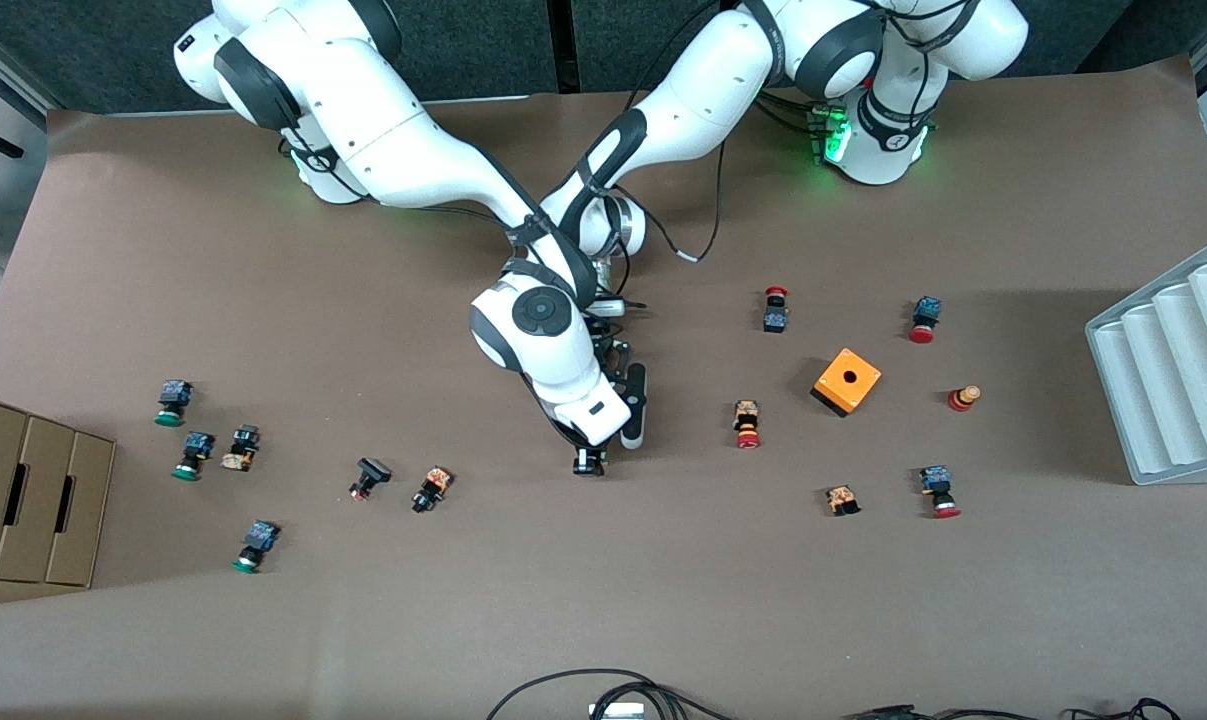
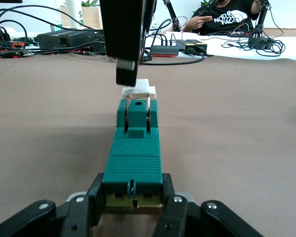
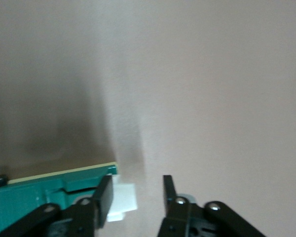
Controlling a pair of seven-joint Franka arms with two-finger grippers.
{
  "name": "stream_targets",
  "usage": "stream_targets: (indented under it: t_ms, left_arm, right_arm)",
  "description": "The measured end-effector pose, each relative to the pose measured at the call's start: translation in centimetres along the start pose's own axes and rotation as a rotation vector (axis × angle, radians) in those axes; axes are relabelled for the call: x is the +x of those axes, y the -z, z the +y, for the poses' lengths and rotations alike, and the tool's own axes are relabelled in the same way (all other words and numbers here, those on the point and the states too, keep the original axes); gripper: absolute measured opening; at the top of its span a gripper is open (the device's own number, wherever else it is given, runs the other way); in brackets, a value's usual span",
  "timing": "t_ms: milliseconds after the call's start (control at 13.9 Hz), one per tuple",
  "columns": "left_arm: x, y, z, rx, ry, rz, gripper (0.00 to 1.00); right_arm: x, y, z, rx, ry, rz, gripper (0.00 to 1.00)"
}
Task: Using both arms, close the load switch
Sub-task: 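Open the right gripper and withdraw it from the switch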
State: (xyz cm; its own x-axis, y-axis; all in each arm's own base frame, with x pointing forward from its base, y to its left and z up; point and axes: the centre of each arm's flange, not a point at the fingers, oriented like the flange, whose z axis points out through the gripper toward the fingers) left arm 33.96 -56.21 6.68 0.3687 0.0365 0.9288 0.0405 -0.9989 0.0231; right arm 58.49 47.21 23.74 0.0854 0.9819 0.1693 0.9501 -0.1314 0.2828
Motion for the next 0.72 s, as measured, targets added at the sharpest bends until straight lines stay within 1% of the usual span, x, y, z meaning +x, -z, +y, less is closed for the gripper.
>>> stream_targets:
  t_ms: [144, 216, 360, 504, 720]
  left_arm:
    - [0.0, 0.0, 0.0, 0.000, 0.000, 0.000, 0.48]
    - [0.0, 0.0, 0.0, 0.000, 0.000, 0.000, 0.48]
    - [0.0, 0.0, 0.0, 0.000, 0.000, 0.000, 0.48]
    - [0.0, 0.0, 0.0, 0.000, 0.000, 0.000, 0.48]
    - [0.0, 0.0, 0.0, 0.000, 0.000, 0.000, 0.48]
  right_arm:
    - [-0.4, 1.0, 1.3, -0.013, -0.016, 0.005, 0.72]
    - [-0.6, 1.6, 1.9, -0.015, -0.023, 0.003, 0.82]
    - [-0.8, 3.2, 2.7, -0.006, -0.031, -0.013, 0.99]
    - [-0.9, 6.0, 3.8, 0.007, -0.056, -0.032, 1.00]
    - [-2.9, 10.9, 6.5, 0.058, -0.147, -0.045, 1.00]
